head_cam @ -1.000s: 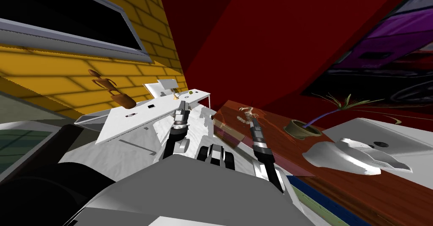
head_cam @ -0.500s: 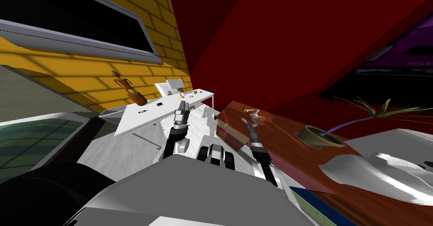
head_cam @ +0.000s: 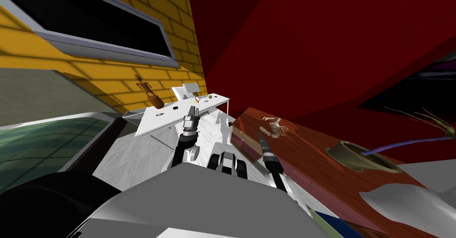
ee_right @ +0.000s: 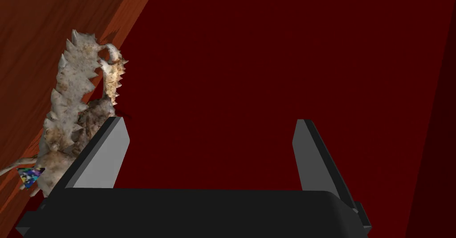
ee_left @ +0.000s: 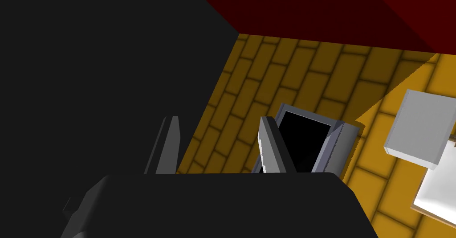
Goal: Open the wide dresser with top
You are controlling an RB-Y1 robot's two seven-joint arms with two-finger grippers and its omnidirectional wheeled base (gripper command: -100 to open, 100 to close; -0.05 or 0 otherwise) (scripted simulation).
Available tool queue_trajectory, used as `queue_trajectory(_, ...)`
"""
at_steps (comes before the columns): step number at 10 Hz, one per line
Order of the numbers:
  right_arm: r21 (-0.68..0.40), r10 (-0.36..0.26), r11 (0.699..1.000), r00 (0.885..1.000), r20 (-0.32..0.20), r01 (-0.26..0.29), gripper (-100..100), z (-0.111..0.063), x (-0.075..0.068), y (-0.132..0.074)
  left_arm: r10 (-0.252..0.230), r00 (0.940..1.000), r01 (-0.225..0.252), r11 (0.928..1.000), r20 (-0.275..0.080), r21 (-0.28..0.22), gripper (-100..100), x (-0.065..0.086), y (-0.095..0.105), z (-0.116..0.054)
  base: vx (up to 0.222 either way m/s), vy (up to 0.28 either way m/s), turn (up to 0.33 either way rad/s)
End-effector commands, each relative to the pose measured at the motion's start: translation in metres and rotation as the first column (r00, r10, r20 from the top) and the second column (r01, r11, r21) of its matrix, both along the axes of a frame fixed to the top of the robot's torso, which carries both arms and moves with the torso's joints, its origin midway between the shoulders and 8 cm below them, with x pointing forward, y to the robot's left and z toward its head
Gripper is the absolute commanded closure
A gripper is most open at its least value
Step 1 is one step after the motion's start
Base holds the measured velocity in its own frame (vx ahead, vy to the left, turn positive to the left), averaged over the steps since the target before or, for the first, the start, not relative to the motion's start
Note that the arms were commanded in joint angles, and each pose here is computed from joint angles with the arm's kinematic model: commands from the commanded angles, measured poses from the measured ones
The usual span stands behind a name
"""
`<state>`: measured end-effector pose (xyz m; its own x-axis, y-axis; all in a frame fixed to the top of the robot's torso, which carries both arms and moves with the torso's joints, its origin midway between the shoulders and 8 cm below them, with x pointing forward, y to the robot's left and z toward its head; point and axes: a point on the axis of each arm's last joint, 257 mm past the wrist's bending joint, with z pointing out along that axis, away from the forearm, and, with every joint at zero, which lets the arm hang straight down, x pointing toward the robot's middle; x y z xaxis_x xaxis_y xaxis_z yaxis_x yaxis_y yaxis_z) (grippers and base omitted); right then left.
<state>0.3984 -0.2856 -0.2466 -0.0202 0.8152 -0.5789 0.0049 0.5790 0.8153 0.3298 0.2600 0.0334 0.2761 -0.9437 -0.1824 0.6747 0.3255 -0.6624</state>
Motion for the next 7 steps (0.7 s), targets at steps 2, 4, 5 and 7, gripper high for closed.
queue_trajectory(2, -0.084, -0.038, 0.996, 0.994, -0.101, 0.030, -100, -0.035, -0.001, -0.013, 0.000, 1.0000, 0.000, 1.0000, 0.000, 0.000, 0, 0.000, 0.000, 0.000, 0.009, 0.038, 0.152)
queue_trajectory(4, -0.155, -0.076, 0.987, 0.981, -0.181, 0.048, -100, -0.065, -0.006, -0.025, 0.000, 1.0000, 0.000, 1.0000, 0.000, 0.000, 0, 0.000, 0.000, 0.000, 0.019, 0.044, 0.173)
queue_trajectory(5, -0.196, -0.096, 0.979, 0.967, -0.235, 0.050, -100, -0.088, -0.012, -0.032, 0.000, 1.0000, 0.000, 1.0000, 0.000, 0.000, 0, 0.000, 0.000, 0.000, 0.017, 0.049, 0.217)
queue_trajectory(7, -0.230, -0.121, 0.971, 0.959, -0.255, 0.061, -100, -0.094, -0.014, -0.038, 0.000, 1.0000, 0.000, 1.0000, 0.000, 0.000, 0, 0.000, 0.000, 0.000, 0.012, 0.031, 0.051)
